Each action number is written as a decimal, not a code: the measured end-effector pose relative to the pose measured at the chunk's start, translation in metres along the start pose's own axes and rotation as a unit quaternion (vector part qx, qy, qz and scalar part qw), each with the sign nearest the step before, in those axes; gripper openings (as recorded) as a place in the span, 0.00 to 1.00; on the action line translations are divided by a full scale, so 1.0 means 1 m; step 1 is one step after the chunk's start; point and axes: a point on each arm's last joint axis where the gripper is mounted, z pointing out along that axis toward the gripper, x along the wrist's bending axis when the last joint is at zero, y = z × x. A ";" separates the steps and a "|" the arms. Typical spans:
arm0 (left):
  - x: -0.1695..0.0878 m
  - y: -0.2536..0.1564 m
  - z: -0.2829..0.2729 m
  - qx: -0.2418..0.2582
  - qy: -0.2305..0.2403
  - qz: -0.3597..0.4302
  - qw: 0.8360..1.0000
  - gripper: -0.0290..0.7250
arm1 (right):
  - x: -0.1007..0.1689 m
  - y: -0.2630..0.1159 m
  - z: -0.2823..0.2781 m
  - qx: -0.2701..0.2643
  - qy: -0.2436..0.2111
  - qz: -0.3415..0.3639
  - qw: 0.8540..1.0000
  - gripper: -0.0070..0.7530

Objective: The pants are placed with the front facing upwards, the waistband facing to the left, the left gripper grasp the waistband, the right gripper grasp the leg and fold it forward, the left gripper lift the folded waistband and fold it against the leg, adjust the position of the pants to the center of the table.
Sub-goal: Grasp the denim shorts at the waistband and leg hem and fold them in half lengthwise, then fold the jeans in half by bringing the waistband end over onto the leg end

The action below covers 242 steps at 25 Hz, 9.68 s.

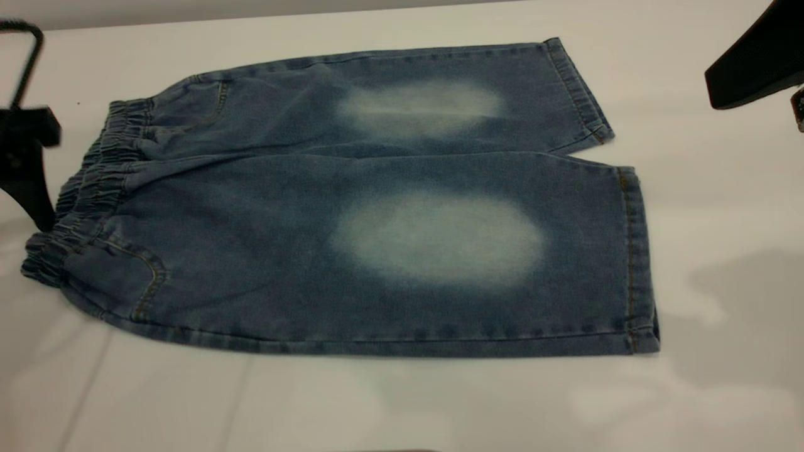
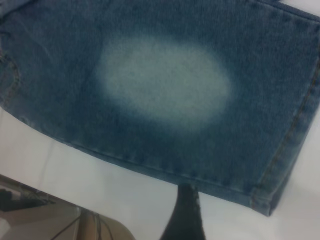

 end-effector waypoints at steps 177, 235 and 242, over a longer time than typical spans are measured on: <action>-0.067 0.094 0.039 -0.213 -0.231 -0.321 0.893 0.60 | -0.102 0.161 0.219 -0.061 0.129 0.522 0.841 0.18; 0.035 0.102 0.060 -0.043 -0.182 -0.091 0.978 0.82 | -0.072 0.170 0.206 -0.035 0.277 0.307 0.910 0.71; 0.020 0.103 0.076 -0.067 -0.192 -0.092 0.975 0.82 | -0.072 0.170 0.206 -0.037 0.277 0.305 0.911 0.71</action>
